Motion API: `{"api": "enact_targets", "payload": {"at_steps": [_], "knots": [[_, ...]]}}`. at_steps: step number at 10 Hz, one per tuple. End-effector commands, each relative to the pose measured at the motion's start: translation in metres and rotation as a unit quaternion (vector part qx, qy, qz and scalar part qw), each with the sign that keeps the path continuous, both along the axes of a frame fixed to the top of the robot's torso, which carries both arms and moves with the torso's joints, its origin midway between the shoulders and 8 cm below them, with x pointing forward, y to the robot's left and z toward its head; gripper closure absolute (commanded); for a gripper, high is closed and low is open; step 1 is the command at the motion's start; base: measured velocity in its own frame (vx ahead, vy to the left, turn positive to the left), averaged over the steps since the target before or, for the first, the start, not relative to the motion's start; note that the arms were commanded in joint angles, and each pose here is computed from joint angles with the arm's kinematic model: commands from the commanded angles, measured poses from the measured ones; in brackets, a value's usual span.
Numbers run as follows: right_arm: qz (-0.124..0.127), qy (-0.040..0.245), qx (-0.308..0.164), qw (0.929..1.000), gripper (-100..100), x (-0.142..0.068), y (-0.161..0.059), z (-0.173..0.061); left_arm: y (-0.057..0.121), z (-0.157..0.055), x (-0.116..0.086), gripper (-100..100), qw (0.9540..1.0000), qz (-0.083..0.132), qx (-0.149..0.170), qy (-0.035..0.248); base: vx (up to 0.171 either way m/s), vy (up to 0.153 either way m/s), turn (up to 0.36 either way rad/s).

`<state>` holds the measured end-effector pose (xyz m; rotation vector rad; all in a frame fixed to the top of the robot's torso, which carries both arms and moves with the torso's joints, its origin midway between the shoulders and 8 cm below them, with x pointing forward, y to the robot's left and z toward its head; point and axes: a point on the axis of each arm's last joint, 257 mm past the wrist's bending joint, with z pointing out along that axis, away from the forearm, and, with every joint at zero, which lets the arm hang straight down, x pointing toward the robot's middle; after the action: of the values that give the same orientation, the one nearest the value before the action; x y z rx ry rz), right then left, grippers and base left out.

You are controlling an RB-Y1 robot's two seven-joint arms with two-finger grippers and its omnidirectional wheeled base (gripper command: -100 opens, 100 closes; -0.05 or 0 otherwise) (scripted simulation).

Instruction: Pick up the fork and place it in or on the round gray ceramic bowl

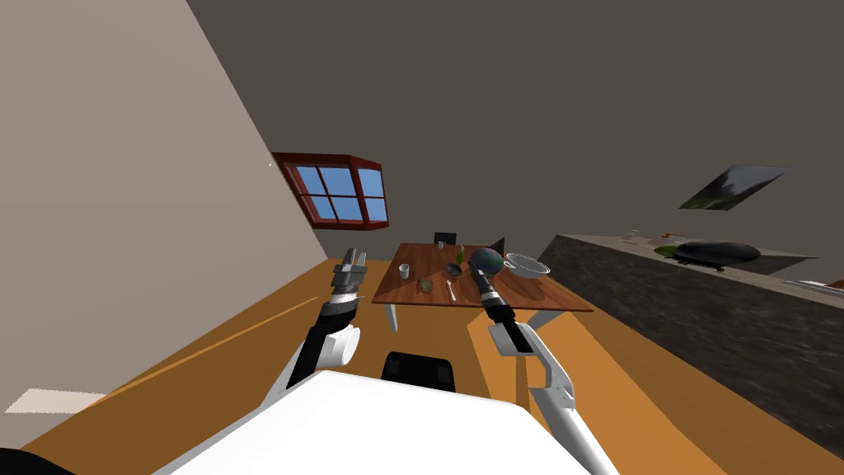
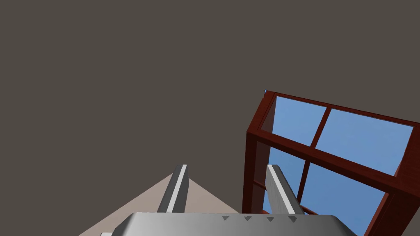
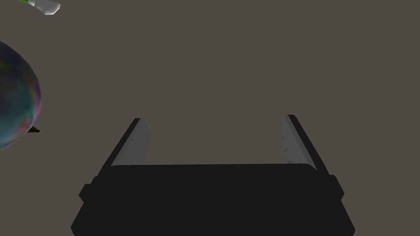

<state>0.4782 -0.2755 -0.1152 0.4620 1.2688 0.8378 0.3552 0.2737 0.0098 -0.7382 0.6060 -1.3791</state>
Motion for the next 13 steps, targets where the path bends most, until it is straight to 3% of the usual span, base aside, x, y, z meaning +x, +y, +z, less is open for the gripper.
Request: {"api": "enact_targets", "payload": {"at_steps": [1, 7, 10, 12, 13], "knots": [[-0.006, 0.014, -0.013, 0.9998, -100, 0.003, -0.005, -0.015, 0.0, 0.0, 0.0, 0, 1.0, 0.0, 0.0, 0.0, -0.009, -0.004, 0.047], [-0.029, 0.067, -0.085, 0.9937, -100, 0.031, -0.028, -0.061, 0.0, 0.0, 0.0, 0, 1.0, 0.0, 0.0, 0.0, -0.006, 0.006, 0.075], [-0.043, 0.091, -0.131, 0.9862, -100, 0.047, -0.042, -0.079, 0.0, 0.0, 0.0, 0, 1.0, 0.0, 0.0, 0.0, -0.001, 0.015, 0.073], [-0.048, 0.107, -0.132, 0.9844, -100, 0.046, -0.049, -0.094, 0.0, 0.0, 0.0, 0, 1.0, 0.0, 0.0, 0.0, 0.004, 0.014, 0.028], [-0.054, 0.116, -0.153, 0.9798, -100, 0.054, -0.056, -0.1, 0.0, 0.0, 0.0, 0, 1.0, 0.0, 0.0, 0.0, 0.007, 0.022, 0.071]]}}
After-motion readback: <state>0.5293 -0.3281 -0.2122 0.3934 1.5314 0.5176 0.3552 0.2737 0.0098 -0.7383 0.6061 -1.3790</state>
